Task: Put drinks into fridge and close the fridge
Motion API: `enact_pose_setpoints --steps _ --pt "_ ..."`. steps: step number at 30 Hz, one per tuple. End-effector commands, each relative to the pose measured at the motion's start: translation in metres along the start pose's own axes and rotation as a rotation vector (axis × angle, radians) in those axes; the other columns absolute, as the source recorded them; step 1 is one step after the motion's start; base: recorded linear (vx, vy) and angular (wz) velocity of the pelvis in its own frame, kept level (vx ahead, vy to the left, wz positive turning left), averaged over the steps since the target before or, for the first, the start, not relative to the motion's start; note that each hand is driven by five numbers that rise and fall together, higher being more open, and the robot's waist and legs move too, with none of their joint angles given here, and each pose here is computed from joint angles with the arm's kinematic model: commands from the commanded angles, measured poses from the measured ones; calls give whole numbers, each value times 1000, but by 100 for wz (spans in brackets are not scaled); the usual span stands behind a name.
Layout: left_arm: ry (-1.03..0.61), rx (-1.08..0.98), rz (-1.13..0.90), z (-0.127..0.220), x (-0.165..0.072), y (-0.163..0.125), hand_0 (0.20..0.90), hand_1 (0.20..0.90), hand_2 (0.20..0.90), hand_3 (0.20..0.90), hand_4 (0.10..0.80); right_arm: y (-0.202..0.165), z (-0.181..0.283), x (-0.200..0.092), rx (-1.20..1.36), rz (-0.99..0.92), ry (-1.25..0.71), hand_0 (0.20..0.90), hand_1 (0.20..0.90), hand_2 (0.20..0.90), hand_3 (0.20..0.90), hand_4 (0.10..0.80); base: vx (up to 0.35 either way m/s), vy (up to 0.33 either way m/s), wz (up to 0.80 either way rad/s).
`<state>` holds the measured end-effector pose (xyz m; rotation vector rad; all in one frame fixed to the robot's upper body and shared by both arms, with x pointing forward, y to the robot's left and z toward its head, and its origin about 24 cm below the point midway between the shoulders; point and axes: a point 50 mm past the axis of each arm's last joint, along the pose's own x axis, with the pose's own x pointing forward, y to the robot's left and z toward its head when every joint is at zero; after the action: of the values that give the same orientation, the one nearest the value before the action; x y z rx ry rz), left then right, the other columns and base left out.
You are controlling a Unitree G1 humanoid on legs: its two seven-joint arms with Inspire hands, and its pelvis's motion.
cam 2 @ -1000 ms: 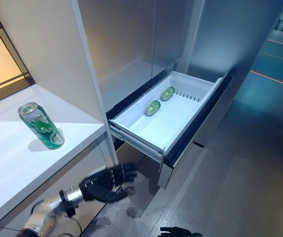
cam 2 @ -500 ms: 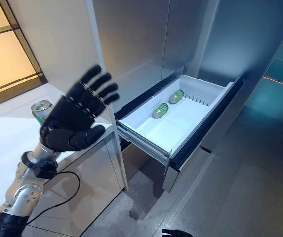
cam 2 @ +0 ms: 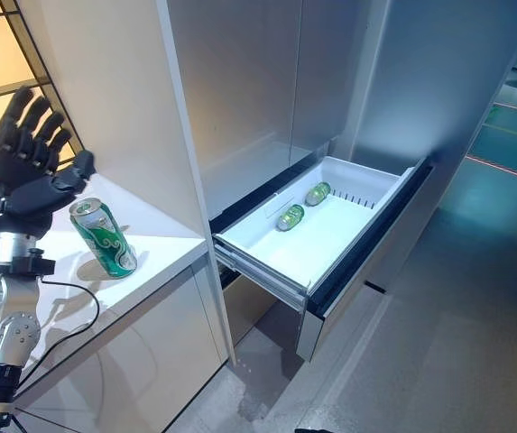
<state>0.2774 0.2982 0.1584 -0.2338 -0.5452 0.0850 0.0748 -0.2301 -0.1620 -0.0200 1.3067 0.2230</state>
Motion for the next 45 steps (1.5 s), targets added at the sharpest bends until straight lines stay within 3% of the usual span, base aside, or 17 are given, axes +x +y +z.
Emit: enact_pose_setpoints --steps 1,12,30,45 --pt "-336 -9 -16 62 33 -1 900 900 900 900 800 6 -22 0 -24 24 92 900 900 900 900 800 0 0 0" --pt "-196 68 21 45 35 21 900 900 900 900 800 5 -22 -1 -12 16 97 900 900 900 900 800 6 15 0" --pt "-147 18 -157 46 40 5 900 900 900 900 800 -4 -21 -4 -9 10 109 900 900 900 900 800 0 0 0" --pt "4 80 -286 40 44 -4 900 900 900 900 800 -11 -20 -7 10 1 113 900 900 900 900 800 0 0 0"
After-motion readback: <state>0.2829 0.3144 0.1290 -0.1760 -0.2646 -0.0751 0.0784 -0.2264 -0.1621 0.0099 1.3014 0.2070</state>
